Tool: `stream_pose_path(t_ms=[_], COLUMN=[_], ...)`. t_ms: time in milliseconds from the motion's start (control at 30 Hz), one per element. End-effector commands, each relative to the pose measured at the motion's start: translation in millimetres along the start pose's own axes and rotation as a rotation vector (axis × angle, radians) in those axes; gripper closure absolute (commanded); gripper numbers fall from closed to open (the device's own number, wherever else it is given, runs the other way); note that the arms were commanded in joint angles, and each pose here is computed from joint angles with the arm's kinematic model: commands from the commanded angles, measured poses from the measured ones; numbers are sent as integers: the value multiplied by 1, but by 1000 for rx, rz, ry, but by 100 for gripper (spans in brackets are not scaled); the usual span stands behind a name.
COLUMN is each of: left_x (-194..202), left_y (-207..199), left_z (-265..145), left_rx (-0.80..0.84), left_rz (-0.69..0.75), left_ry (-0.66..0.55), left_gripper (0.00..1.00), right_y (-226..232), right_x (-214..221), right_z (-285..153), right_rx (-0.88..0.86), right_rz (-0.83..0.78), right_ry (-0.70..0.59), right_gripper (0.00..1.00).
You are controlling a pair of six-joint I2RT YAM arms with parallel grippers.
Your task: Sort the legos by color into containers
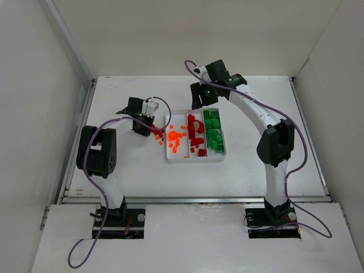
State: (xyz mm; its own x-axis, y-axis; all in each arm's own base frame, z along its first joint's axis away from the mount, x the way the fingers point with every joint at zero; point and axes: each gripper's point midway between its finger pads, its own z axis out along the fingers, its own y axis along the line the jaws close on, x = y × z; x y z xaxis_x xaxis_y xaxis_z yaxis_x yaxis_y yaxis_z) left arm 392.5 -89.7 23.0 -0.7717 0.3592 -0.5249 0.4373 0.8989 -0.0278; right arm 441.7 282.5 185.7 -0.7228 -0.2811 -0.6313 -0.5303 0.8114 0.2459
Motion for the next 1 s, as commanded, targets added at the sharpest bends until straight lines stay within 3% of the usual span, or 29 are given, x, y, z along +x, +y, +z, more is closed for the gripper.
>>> stream_pose_path(t_ms=[0,233,400,600,767,967], left_x=[13,-25,-52,-61,-99,-89], left_y=[-9,-22,-71,-126,-167,-226], left_z=[-18,-73,-91,-64,-64,-46], left_rx=[31,75,287,396,427,543], left_rz=[41,292,465,546,647,752], left_ry=[29,-136,-254,-187,-280,-256], left_gripper=[100,100,100,100,100,100], right_y=[7,8,6,1,-15,-41], right_x=[-23,-24,-14,-2,-5,10], right_z=[-18,-24,-21,-30,-45,-62], right_rx=[-8,-1,0,36,76,117], right_rz=[-28,-25,-20,-27,-7,61], right_ry=[-70,-93,-77,-74,-99,-97], right_gripper=[37,37,37,36,36,34])
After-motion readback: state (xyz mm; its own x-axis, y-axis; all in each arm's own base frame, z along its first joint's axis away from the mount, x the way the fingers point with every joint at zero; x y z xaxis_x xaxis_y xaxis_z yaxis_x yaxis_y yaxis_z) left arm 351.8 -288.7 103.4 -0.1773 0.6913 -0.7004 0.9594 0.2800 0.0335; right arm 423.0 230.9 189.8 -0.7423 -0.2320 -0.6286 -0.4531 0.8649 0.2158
